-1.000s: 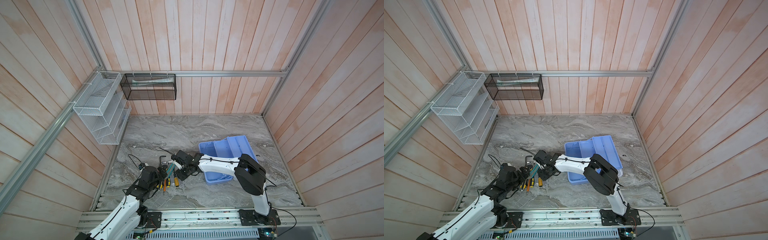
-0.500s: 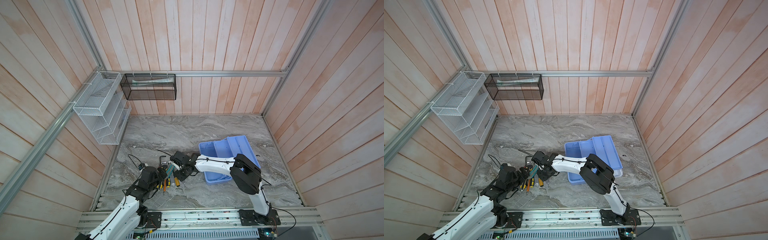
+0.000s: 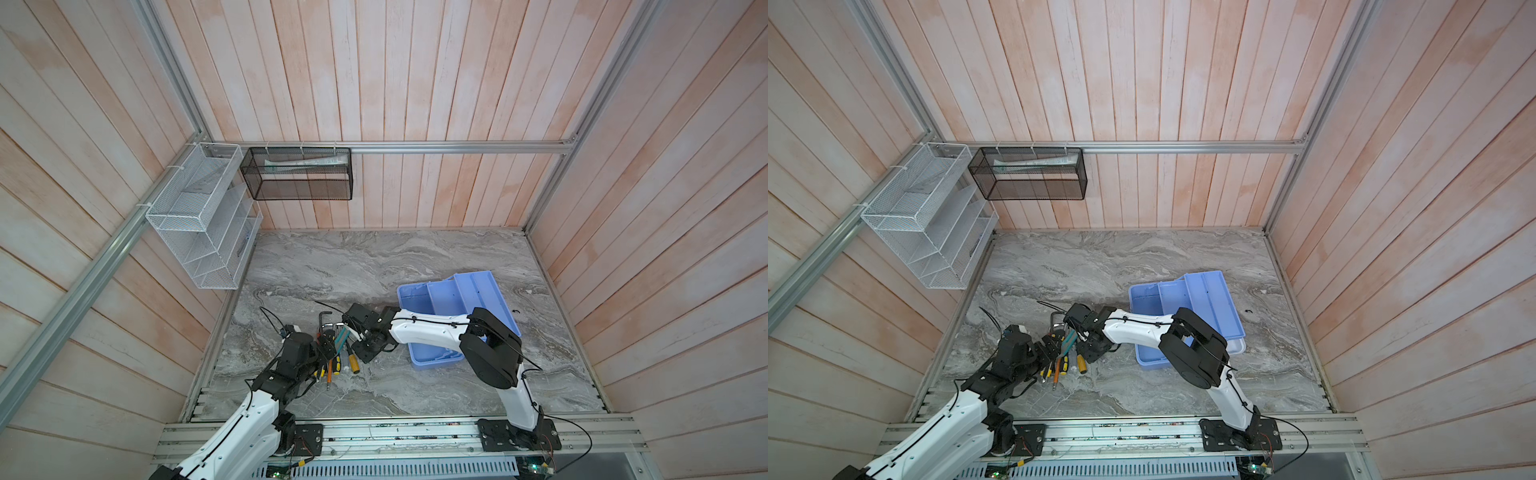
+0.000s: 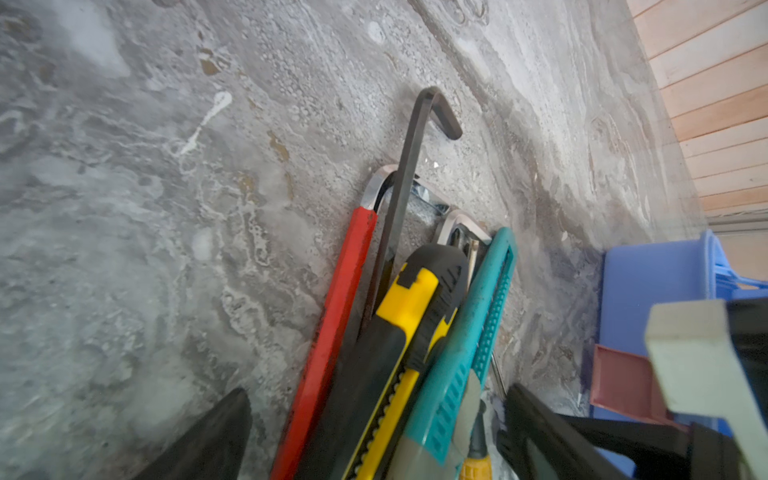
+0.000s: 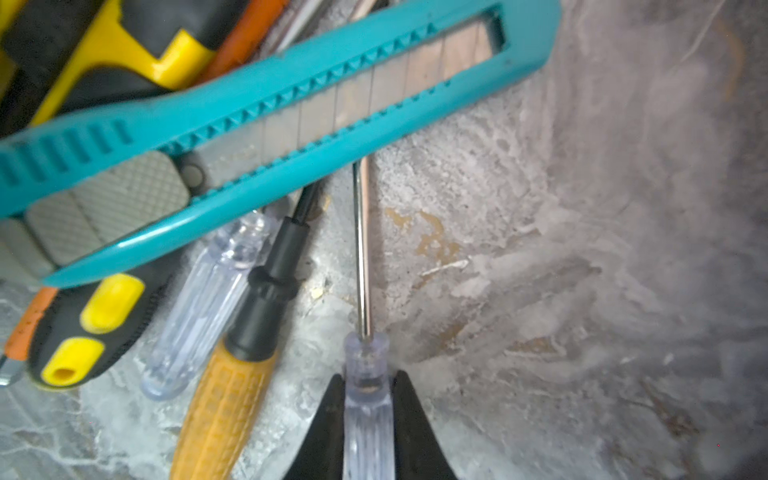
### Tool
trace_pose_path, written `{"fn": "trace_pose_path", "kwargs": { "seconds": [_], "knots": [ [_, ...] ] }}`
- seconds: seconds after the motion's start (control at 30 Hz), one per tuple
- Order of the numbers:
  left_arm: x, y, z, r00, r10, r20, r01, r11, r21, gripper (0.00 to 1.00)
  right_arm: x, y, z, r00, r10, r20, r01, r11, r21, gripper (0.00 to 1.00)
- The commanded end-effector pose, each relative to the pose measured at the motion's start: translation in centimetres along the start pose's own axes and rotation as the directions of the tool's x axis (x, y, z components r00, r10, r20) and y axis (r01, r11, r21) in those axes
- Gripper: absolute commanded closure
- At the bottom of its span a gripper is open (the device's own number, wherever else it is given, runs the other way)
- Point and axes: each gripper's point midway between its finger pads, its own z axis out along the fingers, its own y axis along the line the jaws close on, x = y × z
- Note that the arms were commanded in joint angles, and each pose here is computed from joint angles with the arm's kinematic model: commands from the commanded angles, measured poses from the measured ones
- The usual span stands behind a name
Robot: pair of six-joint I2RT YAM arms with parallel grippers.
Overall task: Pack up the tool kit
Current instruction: 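Grasp the clear-handled screwdriver with the right gripper and lift it, then carry the clear screwdriver into the blue tray and release it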
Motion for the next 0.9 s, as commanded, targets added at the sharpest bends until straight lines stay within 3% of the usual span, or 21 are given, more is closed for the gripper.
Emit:
{"fn": "trace_pose_path", "kwargs": {
  "seconds": [0.0, 0.23, 0.6, 0.87],
  "knots": [
    [0.0, -0.6, 0.2, 0.999, 0.035, -0.001, -0.035, 0.999, 0.030, 0.03, 1.3, -0.5, 0.5, 0.999, -0.002, -0.044, 0.003, 1.000, 0.030, 0.83],
    [-0.4, -1.2, 0.4, 0.998, 0.063, -0.001, -0.063, 0.997, 0.033, 0.03, 0.8, -2.7, -1.5, 1.000, 0.026, 0.004, -0.026, 0.997, 0.078, 0.99],
    [-1.0, -2.4, 0.8, 0.996, 0.090, 0.008, -0.090, 0.994, 0.061, 0.03, -0.7, -6.3, -6.7, 0.987, 0.104, 0.123, -0.111, 0.992, 0.056, 1.00],
    [-0.9, -2.9, 1.3, 0.994, 0.109, -0.010, -0.108, 0.992, 0.072, 0.03, -1.3, -11.1, -12.3, 0.955, 0.184, 0.233, -0.203, 0.977, 0.060, 1.00]
  ]
}}
